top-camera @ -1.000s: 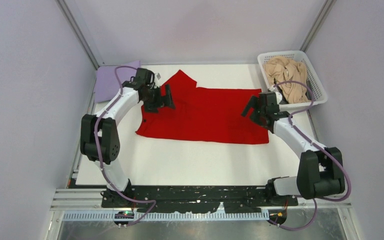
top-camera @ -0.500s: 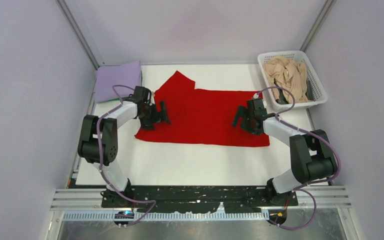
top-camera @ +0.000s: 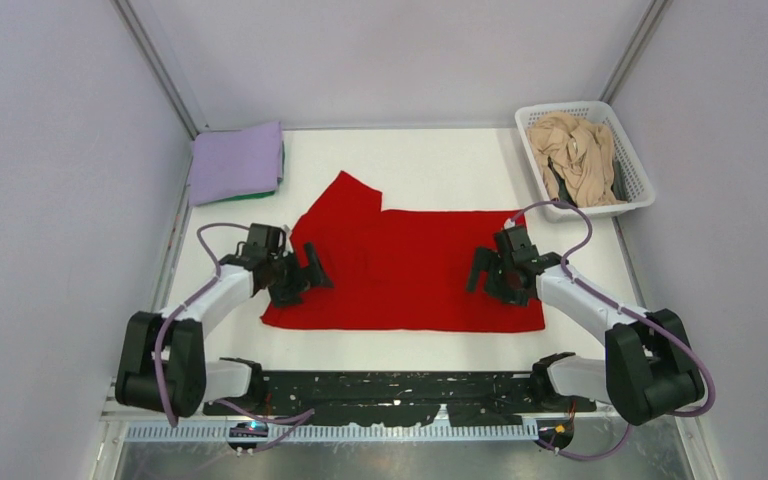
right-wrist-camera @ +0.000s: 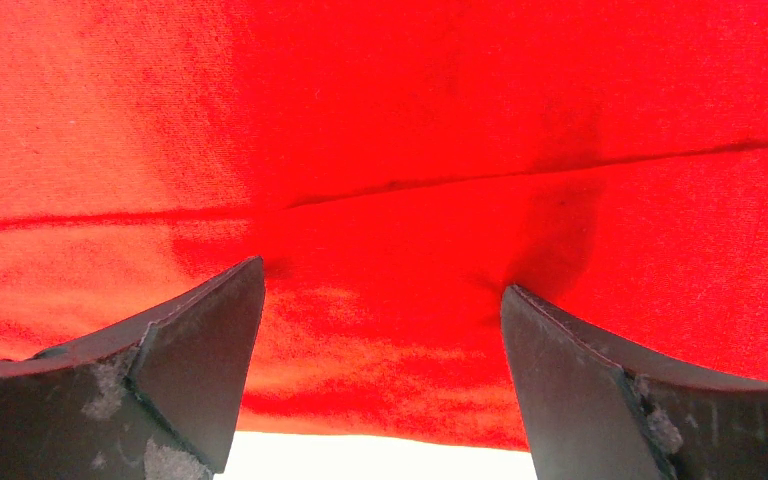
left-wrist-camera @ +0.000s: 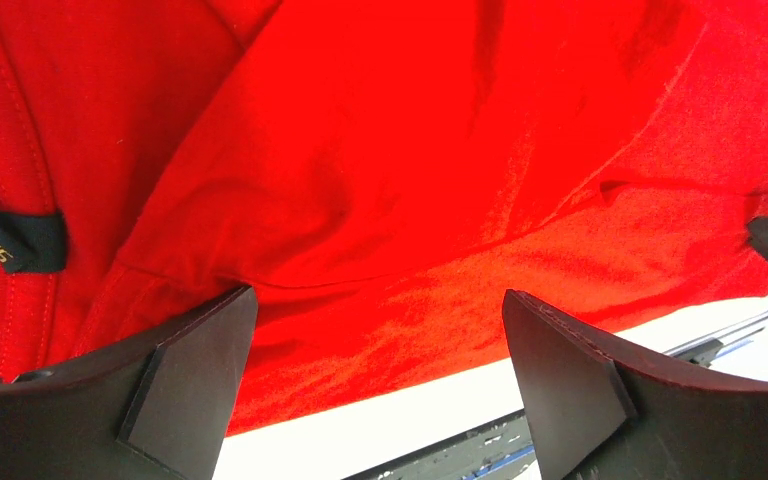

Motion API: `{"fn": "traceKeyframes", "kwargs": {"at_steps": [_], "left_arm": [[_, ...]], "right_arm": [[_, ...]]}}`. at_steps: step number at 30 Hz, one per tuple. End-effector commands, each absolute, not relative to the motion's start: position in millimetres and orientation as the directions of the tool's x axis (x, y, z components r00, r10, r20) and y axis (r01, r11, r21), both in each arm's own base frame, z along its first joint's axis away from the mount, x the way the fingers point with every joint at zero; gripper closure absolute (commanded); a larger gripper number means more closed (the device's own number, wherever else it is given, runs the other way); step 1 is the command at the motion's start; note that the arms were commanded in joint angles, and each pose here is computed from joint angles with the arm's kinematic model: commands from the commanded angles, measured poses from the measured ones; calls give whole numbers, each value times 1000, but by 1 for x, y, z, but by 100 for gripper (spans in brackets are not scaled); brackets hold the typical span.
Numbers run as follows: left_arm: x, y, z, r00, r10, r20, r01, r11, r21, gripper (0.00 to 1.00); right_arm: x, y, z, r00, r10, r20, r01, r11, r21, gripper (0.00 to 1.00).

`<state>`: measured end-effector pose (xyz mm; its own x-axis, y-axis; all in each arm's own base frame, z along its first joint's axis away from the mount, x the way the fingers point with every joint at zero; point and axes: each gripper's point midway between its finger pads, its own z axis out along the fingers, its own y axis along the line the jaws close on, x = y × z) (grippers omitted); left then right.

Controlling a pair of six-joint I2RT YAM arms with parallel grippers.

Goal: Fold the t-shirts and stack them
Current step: Fold the flattened tshirt in 1/3 of the way, then grab the side of the flattened tshirt furthest away from the robot with both arms

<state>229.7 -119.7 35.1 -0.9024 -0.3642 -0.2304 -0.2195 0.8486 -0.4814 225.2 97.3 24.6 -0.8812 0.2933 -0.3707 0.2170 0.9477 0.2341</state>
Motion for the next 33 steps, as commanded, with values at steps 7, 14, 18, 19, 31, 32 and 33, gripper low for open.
{"fn": "traceKeyframes", "kwargs": {"at_steps": [7,14,18,19,31,32,33], "left_arm": [[109,-107,0,-903,-427,42,-411,833,-371,0],[83,-96,6,-893,-449,42,-438,842,-315,0],[95,-95,10,-883,-468,-28,-432,835,-341,0],[99,-95,13,-882,-469,-40,-427,834,-350,0],[144,-95,47,-868,-459,-189,-367,849,-380,0],[149,-96,52,-867,-455,-205,-354,851,-389,0],[155,-97,58,-863,-451,-227,-340,851,-400,0]], "right_arm": [[151,78,9,-944,277,-182,260,959,113,5],[161,77,13,-938,269,-219,250,962,113,5],[159,79,13,-935,279,-217,256,958,130,5],[160,78,14,-935,276,-224,254,959,124,5],[142,75,12,-921,328,-209,304,942,140,5],[144,75,14,-918,329,-220,303,942,142,5],[149,76,17,-914,330,-236,301,942,151,5]]}}
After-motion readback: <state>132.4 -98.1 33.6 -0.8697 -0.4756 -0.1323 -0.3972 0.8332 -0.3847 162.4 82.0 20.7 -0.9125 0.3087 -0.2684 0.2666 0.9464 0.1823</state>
